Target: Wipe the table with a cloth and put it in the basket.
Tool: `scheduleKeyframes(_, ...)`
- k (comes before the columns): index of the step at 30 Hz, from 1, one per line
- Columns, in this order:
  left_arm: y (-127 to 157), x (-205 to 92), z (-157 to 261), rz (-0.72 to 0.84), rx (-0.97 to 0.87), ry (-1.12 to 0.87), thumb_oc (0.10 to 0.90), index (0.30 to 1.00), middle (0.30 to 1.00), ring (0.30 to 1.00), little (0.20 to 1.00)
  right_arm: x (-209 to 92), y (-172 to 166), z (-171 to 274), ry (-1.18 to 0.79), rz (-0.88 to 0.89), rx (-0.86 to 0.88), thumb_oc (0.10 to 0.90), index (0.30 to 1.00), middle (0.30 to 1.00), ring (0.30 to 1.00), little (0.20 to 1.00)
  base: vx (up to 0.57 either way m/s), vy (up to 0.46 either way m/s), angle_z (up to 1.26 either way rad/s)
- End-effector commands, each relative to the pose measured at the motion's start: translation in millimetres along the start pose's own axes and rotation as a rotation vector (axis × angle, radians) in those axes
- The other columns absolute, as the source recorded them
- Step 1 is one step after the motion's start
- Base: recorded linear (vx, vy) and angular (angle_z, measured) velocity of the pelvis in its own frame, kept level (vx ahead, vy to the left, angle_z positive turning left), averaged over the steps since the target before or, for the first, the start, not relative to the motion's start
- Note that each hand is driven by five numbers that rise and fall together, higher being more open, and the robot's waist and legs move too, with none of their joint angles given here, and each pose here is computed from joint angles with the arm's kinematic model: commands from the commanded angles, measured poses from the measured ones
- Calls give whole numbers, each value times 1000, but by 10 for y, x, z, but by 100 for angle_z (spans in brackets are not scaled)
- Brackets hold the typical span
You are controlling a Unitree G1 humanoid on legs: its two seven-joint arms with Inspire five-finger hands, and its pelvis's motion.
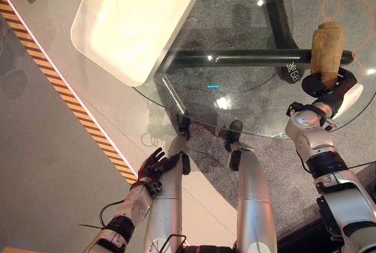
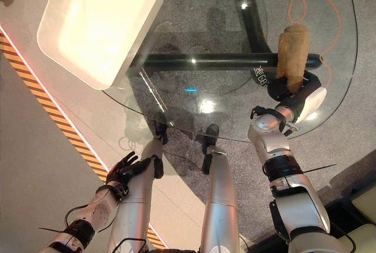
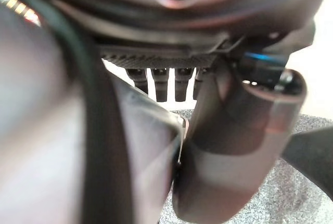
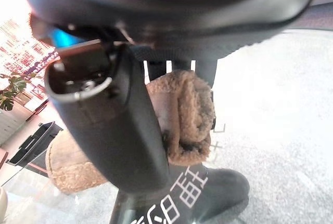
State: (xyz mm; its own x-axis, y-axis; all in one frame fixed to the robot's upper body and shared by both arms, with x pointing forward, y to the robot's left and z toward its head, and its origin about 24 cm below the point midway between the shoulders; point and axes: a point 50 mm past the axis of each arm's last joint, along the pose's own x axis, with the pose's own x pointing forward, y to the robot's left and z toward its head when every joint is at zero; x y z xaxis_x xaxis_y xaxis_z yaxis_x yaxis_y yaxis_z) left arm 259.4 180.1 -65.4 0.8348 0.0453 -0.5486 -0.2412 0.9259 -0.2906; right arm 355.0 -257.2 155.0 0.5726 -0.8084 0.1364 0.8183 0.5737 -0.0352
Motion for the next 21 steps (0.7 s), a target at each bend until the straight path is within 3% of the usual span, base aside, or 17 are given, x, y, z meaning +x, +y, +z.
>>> scheduleKeyframes(1,168,-142,-465,78,-9,140,800,900,900,900,900,-115,-10,156,-147,27,-6,100,300,300,300,200,13,30,0)
scheduleKeyframes(10,179,-181,-517,90,-28,141,800,900,900,900,900,-259,-54,549,-418,37,-61,100,300,300,300,200,8,31,0)
scheduleKeyframes(21,147,-162,-509,72,-2,141,800,900,900,900,900,-643,434,472,-427,563,-211,100,300,300,300,200,0,7,0)
